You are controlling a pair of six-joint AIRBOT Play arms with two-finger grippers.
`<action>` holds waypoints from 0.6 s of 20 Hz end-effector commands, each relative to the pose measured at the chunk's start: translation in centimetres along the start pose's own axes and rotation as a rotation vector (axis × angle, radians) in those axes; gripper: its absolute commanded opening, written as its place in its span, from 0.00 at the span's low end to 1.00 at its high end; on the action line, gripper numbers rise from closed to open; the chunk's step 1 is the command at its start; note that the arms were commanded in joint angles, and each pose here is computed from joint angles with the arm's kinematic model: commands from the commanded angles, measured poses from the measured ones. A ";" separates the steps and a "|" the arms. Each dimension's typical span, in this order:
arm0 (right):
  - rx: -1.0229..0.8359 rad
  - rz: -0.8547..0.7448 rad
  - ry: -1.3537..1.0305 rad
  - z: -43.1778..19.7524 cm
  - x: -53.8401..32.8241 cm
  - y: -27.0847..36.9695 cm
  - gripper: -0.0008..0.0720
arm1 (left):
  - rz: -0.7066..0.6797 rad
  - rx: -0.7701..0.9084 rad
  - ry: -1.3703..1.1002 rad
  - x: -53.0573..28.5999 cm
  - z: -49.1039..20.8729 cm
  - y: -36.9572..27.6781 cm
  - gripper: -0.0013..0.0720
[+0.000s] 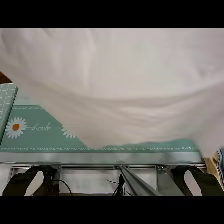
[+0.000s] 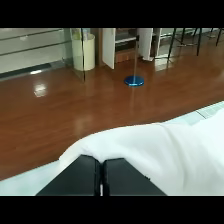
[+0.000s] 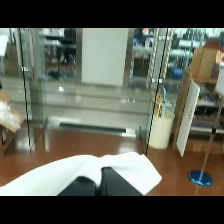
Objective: Fold the shirts.
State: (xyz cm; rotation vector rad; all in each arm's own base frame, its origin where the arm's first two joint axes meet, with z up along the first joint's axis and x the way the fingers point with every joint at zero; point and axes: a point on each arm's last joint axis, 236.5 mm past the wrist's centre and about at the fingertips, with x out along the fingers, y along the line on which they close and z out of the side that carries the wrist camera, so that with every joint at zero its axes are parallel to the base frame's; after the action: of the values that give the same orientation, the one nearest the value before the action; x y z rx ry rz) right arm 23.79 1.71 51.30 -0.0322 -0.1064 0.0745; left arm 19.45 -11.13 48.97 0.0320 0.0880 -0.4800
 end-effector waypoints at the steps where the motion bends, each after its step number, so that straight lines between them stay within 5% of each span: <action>1: 0.039 -0.002 -0.015 0.9 1.4 -0.5 0.05 | -0.024 -0.018 0.063 0.1 -1.7 -0.5 0.04; 8: 0.303 0.147 0.297 -13.1 18.9 -1.6 0.05 | -0.086 -0.298 0.425 7.8 -17.0 3.4 0.04; 12: 0.372 0.255 0.554 -26.0 26.4 3.5 0.05 | -0.099 -0.477 0.573 11.9 -28.1 3.6 0.04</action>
State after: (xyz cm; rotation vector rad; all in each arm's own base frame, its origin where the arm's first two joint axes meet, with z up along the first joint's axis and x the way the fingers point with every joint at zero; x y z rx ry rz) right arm 47.36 2.97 35.90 0.2512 0.3084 0.2648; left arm 28.02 -11.29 27.46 -0.2182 0.6446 -0.5403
